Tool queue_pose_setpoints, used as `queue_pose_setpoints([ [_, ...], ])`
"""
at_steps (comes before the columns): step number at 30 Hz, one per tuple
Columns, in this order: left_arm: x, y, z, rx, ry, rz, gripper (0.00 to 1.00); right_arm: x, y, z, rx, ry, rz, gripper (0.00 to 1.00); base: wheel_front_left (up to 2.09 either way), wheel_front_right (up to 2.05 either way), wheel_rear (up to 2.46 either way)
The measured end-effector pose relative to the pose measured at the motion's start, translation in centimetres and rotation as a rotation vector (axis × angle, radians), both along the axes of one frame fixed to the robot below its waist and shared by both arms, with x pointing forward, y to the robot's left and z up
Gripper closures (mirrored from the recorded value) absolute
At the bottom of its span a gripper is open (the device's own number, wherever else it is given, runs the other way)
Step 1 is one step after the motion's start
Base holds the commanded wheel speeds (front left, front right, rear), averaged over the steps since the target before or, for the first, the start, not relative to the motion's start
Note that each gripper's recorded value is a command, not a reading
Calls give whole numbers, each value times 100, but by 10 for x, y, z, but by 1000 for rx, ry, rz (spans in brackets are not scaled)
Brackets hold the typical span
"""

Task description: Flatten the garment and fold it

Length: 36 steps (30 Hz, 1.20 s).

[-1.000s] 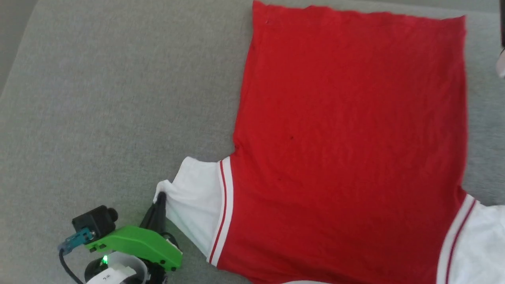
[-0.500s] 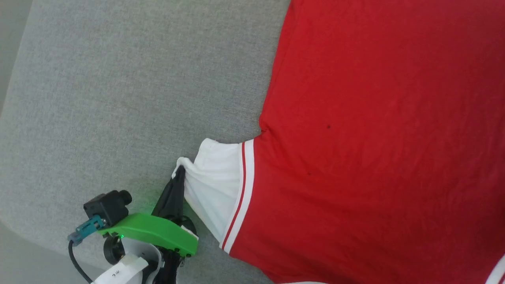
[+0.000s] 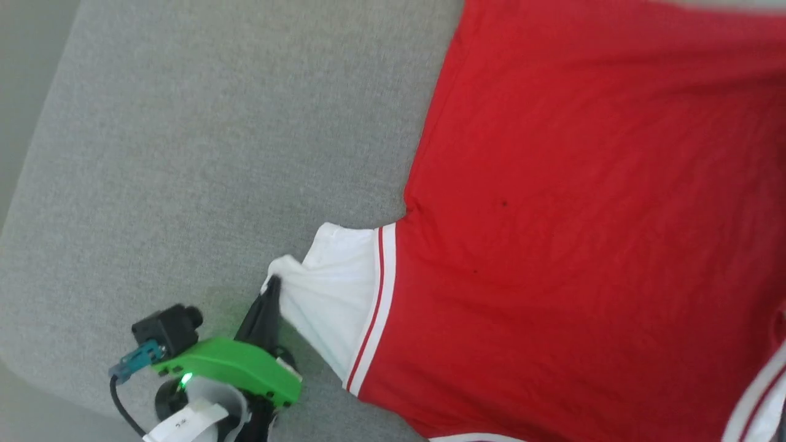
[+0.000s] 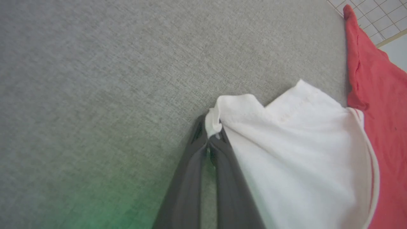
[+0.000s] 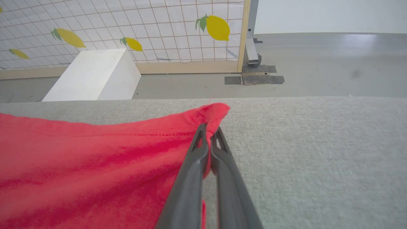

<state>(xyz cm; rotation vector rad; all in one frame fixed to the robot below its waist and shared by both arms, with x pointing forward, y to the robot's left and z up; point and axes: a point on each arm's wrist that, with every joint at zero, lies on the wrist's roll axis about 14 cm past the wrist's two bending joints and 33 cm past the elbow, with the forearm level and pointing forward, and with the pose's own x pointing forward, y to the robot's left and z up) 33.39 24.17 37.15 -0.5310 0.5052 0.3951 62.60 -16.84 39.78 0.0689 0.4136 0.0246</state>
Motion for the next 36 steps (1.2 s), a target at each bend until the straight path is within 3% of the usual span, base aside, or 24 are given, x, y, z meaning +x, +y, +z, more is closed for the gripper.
queue_pose_setpoints([
  [6,-24,6,10,11,22,4,100,-73,-48,11,25,-64,-142,100,0,0,0],
  [15,-39,-5,34,3,-17,-61,100,-218,-117,-2,6,193,-303,100,0,0,0],
  [19,-30,-16,44,-3,-48,-110,100,-272,-130,-24,60,355,-350,100,0,0,0],
  [28,-23,-33,56,-4,-82,-195,100,-315,-132,-34,156,477,-373,100,0,0,0],
  [29,-22,-34,57,-3,-85,-199,100,-314,-133,-32,156,451,-379,58,0,0,0],
  [30,-22,-34,58,-3,-89,-201,100,-313,-133,-30,154,432,-382,42,0,0,0],
  [31,-22,-35,59,-2,-92,-203,100,-311,-134,-27,146,401,-384,0,0,0,0],
  [35,-23,-34,61,-1,-95,-200,100,-284,-131,2,82,194,-354,0,0,0,0],
  [36,-24,-34,59,-3,-89,-198,100,-246,-108,36,49,1,-269,0,0,0,0],
])
